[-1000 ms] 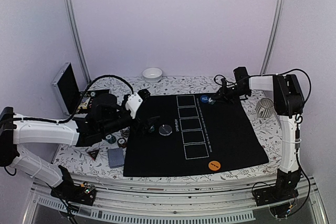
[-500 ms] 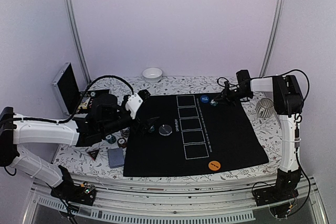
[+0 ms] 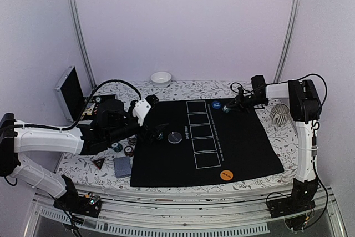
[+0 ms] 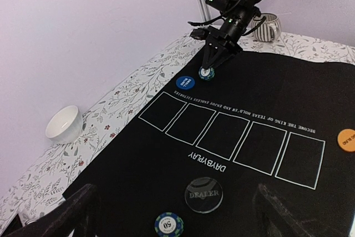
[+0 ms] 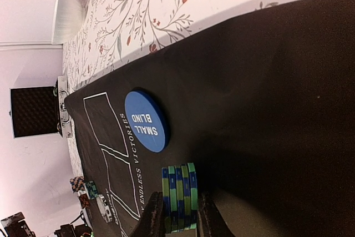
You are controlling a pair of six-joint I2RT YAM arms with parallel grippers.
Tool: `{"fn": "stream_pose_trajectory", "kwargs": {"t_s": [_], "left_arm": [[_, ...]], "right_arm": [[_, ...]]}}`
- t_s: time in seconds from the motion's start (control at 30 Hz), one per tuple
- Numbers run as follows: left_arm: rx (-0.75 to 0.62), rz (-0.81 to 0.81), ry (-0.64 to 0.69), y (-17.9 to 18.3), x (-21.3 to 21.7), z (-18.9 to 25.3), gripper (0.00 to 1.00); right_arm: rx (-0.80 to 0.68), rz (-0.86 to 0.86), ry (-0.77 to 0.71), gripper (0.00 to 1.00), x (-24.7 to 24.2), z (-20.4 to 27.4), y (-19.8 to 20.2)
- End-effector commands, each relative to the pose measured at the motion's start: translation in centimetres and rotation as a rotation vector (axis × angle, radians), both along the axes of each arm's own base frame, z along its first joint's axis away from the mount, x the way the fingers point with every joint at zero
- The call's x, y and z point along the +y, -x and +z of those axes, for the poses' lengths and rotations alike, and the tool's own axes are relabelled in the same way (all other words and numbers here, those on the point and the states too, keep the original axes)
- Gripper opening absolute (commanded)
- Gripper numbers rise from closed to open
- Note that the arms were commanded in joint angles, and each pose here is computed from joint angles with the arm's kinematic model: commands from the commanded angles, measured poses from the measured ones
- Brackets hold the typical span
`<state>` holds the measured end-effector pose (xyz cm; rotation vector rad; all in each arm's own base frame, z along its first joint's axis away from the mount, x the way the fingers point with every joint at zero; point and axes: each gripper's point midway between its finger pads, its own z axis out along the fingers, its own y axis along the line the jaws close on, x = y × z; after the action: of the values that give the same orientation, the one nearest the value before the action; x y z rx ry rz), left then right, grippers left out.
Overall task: Distribute texas hold em gaming equipment
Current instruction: Place the poker chips pile in the small blind area.
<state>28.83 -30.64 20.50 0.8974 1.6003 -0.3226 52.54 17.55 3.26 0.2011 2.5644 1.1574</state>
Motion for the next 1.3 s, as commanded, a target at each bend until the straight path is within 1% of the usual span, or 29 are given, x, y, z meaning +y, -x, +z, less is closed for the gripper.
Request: {"fn": "stream_pose_trajectory", "kwargs": {"t_s": [0.0,0.17,0.2,0.27,0.47,0.7,0.83,0.9,0.97,1.0,1.03,1.07,1.17,1.27], "left_arm": [[-0.025,0.011,0.027,-0.3,0.3,1.6,0.98],[-0.027,0.008,0.029,-0.2,0.4,1.7,0.98],[-0.028,0.008,0.029,-0.2,0.4,1.7,0.98],[-0.027,0.008,0.03,-0.2,0.4,1.7,0.98],[-0.03,0.007,0.033,-0.2,0.4,1.9,0.98],[-0.034,0.005,0.036,-0.1,0.4,2.1,0.98],[-0.036,0.004,0.036,-0.1,0.4,2.1,0.98],[-0.035,0.002,0.035,-0.1,0.4,2.1,0.98],[-0.036,-0.001,0.037,-0.1,0.3,2.1,0.98],[-0.036,-0.002,0.033,-0.1,0.3,2.0,0.98],[-0.036,-0.003,0.034,-0.1,0.3,2.1,0.98],[-0.035,-0.003,0.033,-0.1,0.2,2.0,0.98],[-0.032,-0.004,0.03,-0.1,0.2,1.9,0.98],[-0.031,-0.002,0.027,-0.1,0.3,1.8,0.98]], "right_arm": [[0.04,-0.032,0.054,0.18,-1.1,-1.9,0.6],[0.038,-0.046,0.063,0.18,-1.6,-1.8,0.5],[0.036,-0.05,0.067,0.21,-1.7,-1.8,0.5],[0.031,-0.058,0.079,0.25,-2.0,-1.6,0.4],[0.031,-0.09,0.118,0.3,-2.8,-1.8,0.3],[0.005,-0.137,0.191,0.35,-4.1,-0.9,0.0],[-0.033,-0.184,0.277,0.46,-5.4,0.8,-0.4],[-0.063,-0.194,0.344,0.54,-5.7,2.0,-0.7],[-0.105,-0.198,0.434,0.7,-5.5,3.4,-1.3],[-0.124,-0.196,0.482,0.8,-5.2,4.0,-1.5],[-0.144,-0.182,0.537,0.93,-4.8,4.5,-1.7],[-0.148,-0.17,0.595,1.0,-4.5,4.6,-1.6],[-0.182,-0.139,0.729,0.99,-3.2,5.3,-2.0],[-0.198,-0.086,0.771,0.99,-1.5,5.1,-2.2]]}}
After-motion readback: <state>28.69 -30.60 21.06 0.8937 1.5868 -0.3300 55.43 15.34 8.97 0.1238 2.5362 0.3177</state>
